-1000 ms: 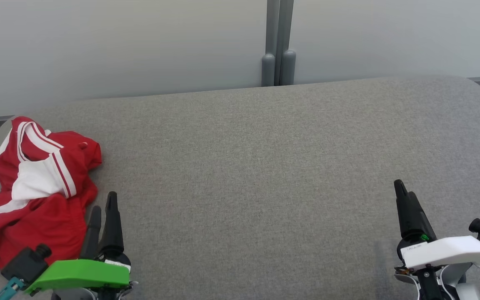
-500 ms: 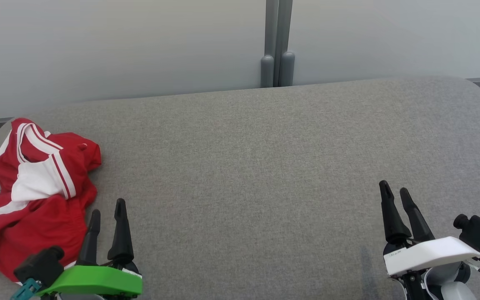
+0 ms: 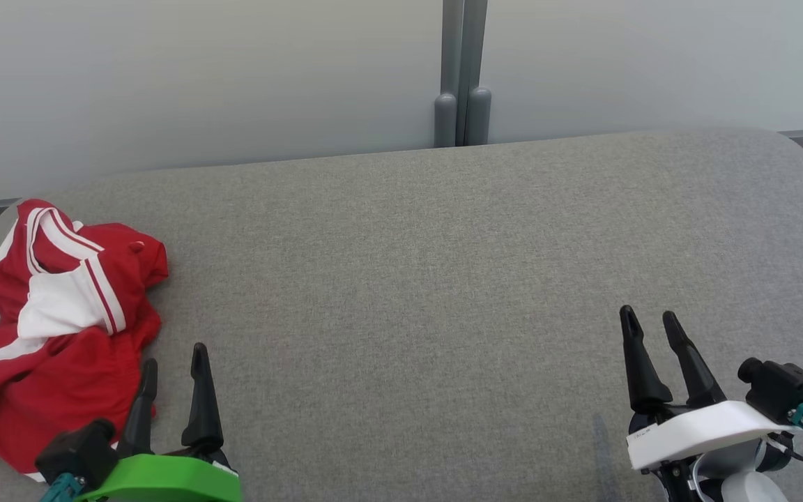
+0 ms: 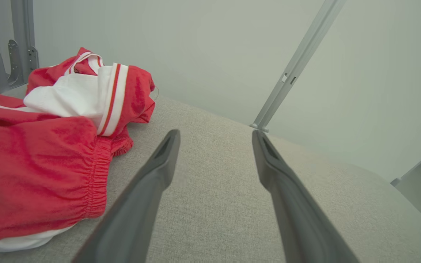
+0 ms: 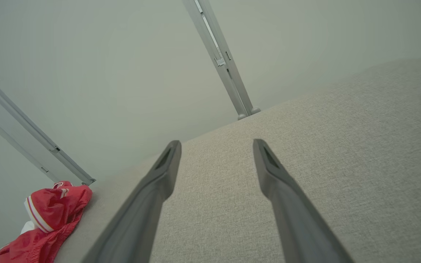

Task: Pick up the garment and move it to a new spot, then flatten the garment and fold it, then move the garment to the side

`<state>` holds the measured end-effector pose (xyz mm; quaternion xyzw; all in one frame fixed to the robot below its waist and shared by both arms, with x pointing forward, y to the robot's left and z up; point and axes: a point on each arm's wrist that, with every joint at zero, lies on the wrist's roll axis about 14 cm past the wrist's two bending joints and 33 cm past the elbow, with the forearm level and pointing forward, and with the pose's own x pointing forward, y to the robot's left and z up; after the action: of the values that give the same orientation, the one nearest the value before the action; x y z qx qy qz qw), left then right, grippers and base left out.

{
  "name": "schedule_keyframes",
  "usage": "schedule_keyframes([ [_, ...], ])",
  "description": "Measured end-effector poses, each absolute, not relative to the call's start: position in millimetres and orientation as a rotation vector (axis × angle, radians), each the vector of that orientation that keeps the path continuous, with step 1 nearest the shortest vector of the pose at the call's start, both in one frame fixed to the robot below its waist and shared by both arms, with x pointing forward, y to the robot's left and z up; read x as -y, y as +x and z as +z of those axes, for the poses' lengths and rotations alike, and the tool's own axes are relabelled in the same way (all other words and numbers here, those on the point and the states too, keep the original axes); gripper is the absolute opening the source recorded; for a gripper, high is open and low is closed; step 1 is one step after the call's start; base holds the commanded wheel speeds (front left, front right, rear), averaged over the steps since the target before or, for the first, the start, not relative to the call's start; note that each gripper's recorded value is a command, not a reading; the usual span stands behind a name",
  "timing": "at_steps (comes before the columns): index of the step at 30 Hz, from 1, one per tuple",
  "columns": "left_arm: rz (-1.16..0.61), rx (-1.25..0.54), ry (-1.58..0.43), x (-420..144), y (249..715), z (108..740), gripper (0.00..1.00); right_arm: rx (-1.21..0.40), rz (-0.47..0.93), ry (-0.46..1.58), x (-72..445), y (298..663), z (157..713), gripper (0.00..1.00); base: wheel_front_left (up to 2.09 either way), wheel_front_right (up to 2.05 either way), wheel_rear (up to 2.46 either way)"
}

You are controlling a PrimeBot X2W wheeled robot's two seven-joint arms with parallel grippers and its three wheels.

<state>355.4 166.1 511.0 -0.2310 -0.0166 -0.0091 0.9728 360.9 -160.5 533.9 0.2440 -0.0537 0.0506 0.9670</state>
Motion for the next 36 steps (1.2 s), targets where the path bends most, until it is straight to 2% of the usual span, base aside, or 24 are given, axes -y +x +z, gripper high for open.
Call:
schedule_keyframes([
  [36,-0.017,0.077,-0.142,-167.0,348.9,510.5,1.0,0.166,0.174,0.138,141.8,361.4,540.3,1.0,0.0,0.0,0.0],
])
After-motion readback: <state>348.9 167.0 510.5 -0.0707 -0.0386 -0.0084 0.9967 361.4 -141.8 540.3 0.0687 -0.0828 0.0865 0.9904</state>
